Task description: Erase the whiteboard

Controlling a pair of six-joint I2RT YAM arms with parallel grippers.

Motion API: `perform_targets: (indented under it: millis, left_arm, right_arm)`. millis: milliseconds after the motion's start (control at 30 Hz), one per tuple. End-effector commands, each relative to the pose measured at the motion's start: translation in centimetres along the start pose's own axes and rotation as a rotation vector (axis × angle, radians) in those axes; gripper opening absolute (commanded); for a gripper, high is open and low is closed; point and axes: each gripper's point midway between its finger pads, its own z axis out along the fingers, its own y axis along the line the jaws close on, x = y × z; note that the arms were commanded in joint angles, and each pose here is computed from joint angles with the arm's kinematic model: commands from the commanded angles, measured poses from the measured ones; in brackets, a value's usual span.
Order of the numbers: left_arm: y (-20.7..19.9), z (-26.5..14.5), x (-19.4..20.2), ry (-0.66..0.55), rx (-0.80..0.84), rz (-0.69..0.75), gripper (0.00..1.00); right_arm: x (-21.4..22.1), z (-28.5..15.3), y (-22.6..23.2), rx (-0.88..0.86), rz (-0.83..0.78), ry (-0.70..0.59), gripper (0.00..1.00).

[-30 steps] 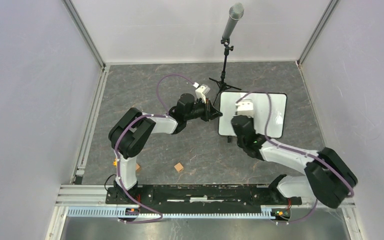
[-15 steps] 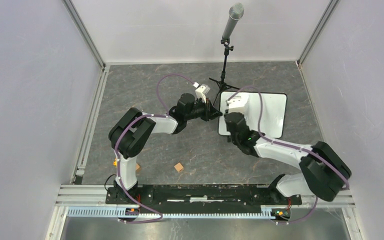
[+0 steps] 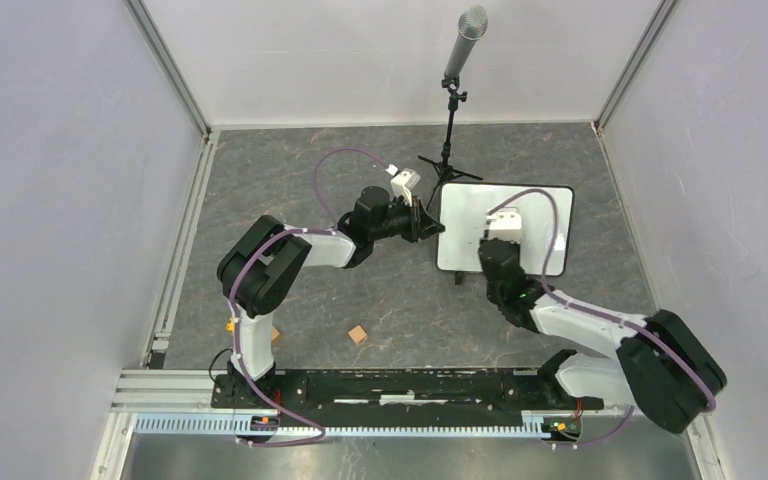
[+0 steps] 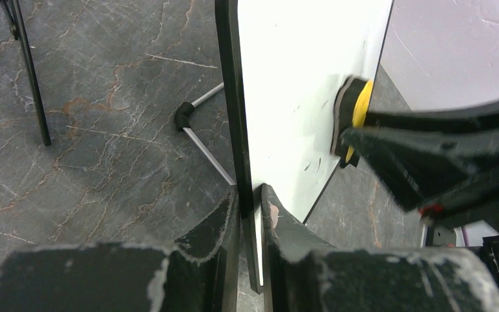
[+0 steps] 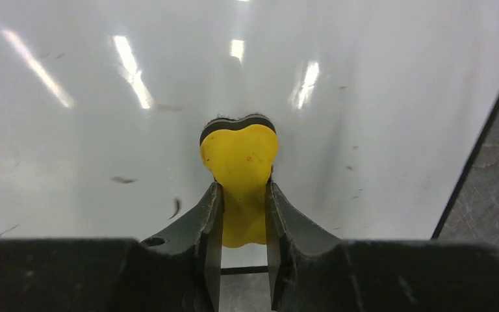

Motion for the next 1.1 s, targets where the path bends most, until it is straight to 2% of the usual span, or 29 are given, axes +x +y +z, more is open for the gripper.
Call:
perform_targets:
  millis: [0,133,300,433,700,867,1067]
  left_arm:
    - [-0.3,0.1,0.2,0.021,-0.001,0.064,0.02]
    - [-0.3,0.1,0.3,0.025,0.003,0.063,0.02]
    - [-0.3,0.0,0.3,0.030,0.002,0.067,0.02]
    - [-0.3,0.1,0.4,0.031,0.005,0.068,0.02]
    - [-0.4,-0.1,0.2,0.030,0.008,0.070,0.02]
    - [-0.2,-0.1,0.3,0.038,-0.003,0.074,0.02]
    - [0.1,-0.2,0.4,0.048,-0.021,0.086,0.02]
  right_arm:
    - [1.0,-0.9,6.0,-0.140,-0.135,0.007,0.18]
    - [-0.1,-1.3,11.7,-0.247,-0.176,-0.021,0.18]
    - [-1.5,-1.6,12.7,-0.260,-0.136,-0.065,0.18]
    - [-0.8,-1.3,9.6,-0.176,-0.138,-0.064,0.19]
    - [2.9,0.2,-0.8,0.023,-0.052,0.024,0.19]
    - [1.7,0.9,-5.4,0.116,0.009,0.029,0.19]
    - [-1.1,1.4,-8.3,0.192,0.066,0.009,0.20]
